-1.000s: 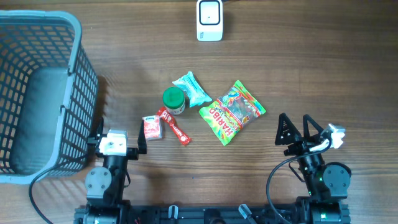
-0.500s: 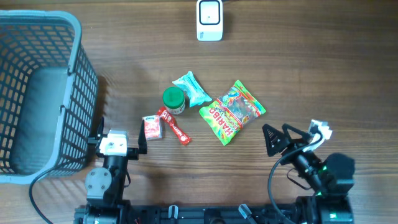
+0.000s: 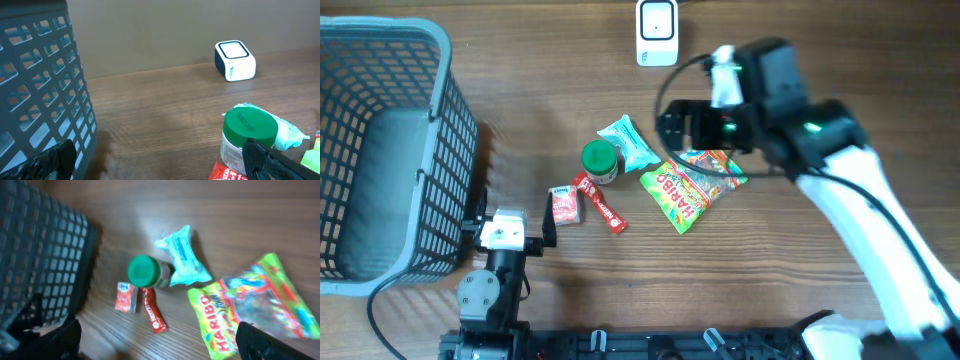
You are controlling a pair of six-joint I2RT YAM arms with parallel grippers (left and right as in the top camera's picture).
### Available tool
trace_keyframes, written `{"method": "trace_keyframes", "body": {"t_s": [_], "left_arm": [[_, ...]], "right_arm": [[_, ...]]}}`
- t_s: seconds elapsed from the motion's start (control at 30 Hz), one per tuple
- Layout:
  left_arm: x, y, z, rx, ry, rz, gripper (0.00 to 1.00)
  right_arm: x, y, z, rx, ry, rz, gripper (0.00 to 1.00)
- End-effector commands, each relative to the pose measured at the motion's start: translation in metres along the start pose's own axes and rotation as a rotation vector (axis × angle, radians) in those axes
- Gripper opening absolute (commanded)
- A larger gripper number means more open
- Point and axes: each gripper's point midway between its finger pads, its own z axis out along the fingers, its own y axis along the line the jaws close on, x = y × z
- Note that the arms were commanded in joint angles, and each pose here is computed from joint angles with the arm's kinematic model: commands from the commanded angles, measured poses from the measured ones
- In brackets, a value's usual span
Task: Scan the item barcode
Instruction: 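Reach the right gripper to the green-lidded jar and grasp it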
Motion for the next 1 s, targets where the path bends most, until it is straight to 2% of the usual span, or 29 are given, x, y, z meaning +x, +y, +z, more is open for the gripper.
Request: {"method": "trace_keyframes", "body": {"t_s": [0.0,0.07,0.2,0.37,0.5,0.67,0.97], "left_arm": [[0.0,-0.003,0.0,0.014,-0.007,0.013,1.0],[0.0,-0.003,0.0,0.014,-0.007,0.013,1.0],[0.001,-0.003,0.0,0.014,-0.006,0.013,1.0],[0.001,-0.003,0.0,0.014,-0.006,0.013,1.0],[0.001,-0.003,0.0,0.014,-0.006,0.013,1.0],[0.001,-0.003,0.0,0.014,-0.006,0.013,1.0],[0.001,-0.003,0.0,0.014,-0.006,0.013,1.0]], "right_arm": [[-0.005,0.021,0.047,-0.139,0.068,0.025,0.99],[0.007,0.017,0.081,-0.076,0.122,0.148,0.99],[0.033,0.038,0.129,0.097,0.114,0.189,0.99],[0.04,0.061,0.169,0.178,0.104,0.236,0.99],[0.052,0.033,0.191,0.313,0.139,0.302,0.99],[0.047,0.037,0.202,0.279,0.124,0.284,0.99],[0.079,0.017,0.252,0.301,0.229,0.289,0.98]]}}
